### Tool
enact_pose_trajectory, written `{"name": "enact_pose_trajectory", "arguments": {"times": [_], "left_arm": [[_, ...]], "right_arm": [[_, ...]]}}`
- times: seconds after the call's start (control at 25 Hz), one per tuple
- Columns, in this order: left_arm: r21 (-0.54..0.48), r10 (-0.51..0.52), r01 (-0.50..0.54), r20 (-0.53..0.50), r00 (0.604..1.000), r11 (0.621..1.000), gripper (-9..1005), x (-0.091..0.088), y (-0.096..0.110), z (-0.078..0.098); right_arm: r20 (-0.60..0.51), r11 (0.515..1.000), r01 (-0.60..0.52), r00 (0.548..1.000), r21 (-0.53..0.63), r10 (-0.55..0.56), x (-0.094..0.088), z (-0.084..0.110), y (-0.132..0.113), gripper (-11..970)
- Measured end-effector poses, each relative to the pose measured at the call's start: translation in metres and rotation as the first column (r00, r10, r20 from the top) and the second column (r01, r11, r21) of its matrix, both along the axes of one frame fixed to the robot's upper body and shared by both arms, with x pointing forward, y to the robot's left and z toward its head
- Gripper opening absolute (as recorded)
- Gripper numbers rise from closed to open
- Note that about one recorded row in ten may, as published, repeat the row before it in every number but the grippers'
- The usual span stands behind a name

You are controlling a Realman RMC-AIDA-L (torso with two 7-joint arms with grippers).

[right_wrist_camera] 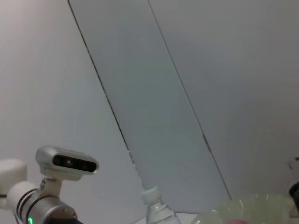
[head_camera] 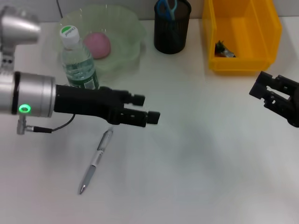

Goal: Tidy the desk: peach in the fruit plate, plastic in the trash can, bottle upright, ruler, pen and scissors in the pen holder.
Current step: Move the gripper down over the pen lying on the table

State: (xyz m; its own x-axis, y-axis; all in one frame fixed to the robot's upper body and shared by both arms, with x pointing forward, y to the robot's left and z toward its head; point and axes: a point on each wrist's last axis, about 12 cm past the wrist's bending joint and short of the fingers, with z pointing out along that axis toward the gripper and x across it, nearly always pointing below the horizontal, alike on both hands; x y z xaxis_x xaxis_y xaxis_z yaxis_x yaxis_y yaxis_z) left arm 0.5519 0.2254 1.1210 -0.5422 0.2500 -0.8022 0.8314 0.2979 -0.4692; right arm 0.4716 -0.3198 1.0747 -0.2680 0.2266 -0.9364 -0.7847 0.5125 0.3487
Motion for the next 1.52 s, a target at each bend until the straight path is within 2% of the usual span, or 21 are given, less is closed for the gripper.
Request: {"name": "enact_pose_trajectory", "arguments": {"times": [0.04, 0.08, 0.12, 0.2, 0.24, 0.28, 0.32, 0.36, 0.44, 0.6, 0.64, 0.84, 1.12, 1.44, 1.52], "left_arm": [[0.059, 0.003, -0.001, -0.033, 0.999, 0.998, 830, 0.004, -0.002, 0.003], [0.059, 0.003, -0.001, -0.033, 0.999, 0.998, 830, 0.004, -0.002, 0.003], [0.228, 0.048, -0.015, -0.141, 0.989, 0.973, 830, 0.013, -0.010, 0.009], [0.322, 0.089, -0.024, -0.190, 0.978, 0.947, 830, 0.018, -0.017, 0.011], [0.416, 0.140, -0.036, -0.222, 0.965, 0.909, 830, 0.022, -0.022, 0.012], [0.416, 0.140, -0.036, -0.222, 0.965, 0.909, 830, 0.022, -0.022, 0.012], [0.505, 0.194, -0.048, -0.241, 0.951, 0.862, 830, 0.026, -0.026, 0.012], [0.505, 0.194, -0.048, -0.241, 0.951, 0.862, 829, 0.026, -0.026, 0.012], [0.579, 0.242, -0.051, -0.258, 0.936, 0.814, 829, 0.029, -0.033, 0.013], [0.617, 0.288, -0.069, -0.262, 0.921, 0.784, 829, 0.032, -0.036, 0.018], [0.645, 0.326, -0.086, -0.261, 0.909, 0.759, 829, 0.033, -0.034, 0.020], [0.674, 0.382, -0.101, -0.284, 0.879, 0.732, 828, 0.036, -0.037, 0.024], [0.700, 0.409, -0.093, -0.299, 0.862, 0.708, 827, 0.038, -0.043, 0.028], [0.766, 0.452, -0.099, -0.265, 0.851, 0.635, 826, 0.042, -0.042, 0.023], [0.769, 0.453, -0.093, -0.271, 0.849, 0.633, 826, 0.042, -0.042, 0.021]], "right_arm": [[-0.007, 1.000, 0.003, 1.000, 0.004, -0.003, 0.000, -0.003, 0.003, 479], [-0.007, 1.000, 0.003, 1.000, 0.004, -0.003, 0.000, -0.003, 0.003, 479], [-0.008, 1.000, 0.003, 1.000, 0.003, -0.003, 0.000, -0.005, 0.004, 479], [-0.006, 1.000, 0.005, 1.000, -0.001, -0.005, 0.000, -0.006, 0.005, 479], [-0.005, 1.000, 0.013, 1.000, -0.011, -0.013, 0.002, -0.008, 0.005, 479], [-0.005, 1.000, 0.013, 1.000, -0.011, -0.013, 0.002, -0.008, 0.005, 479], [-0.005, 1.000, 0.018, 1.000, -0.016, -0.018, 0.003, -0.009, 0.006, 478], [-0.005, 1.000, 0.018, 1.000, -0.016, -0.018, 0.003, -0.009, 0.006, 478], [-0.005, 0.999, 0.025, 1.000, -0.023, -0.025, 0.005, -0.009, 0.007, 478], [-0.001, 0.999, 0.040, 0.999, -0.037, -0.040, 0.007, -0.010, 0.005, 479], [0.000, 0.998, 0.051, 0.999, -0.047, -0.051, 0.009, -0.011, 0.005, 479], [-0.003, 0.996, 0.062, 0.998, -0.069, -0.062, 0.017, -0.011, 0.007, 477], [-0.015, 0.993, 0.075, 0.997, -0.089, -0.077, 0.030, -0.011, 0.010, 474], [-0.009, 0.993, 0.074, 0.997, -0.094, -0.075, 0.038, -0.009, 0.015, 473], [-0.009, 0.993, 0.075, 0.997, -0.095, -0.076, 0.038, -0.009, 0.015, 473]]}}
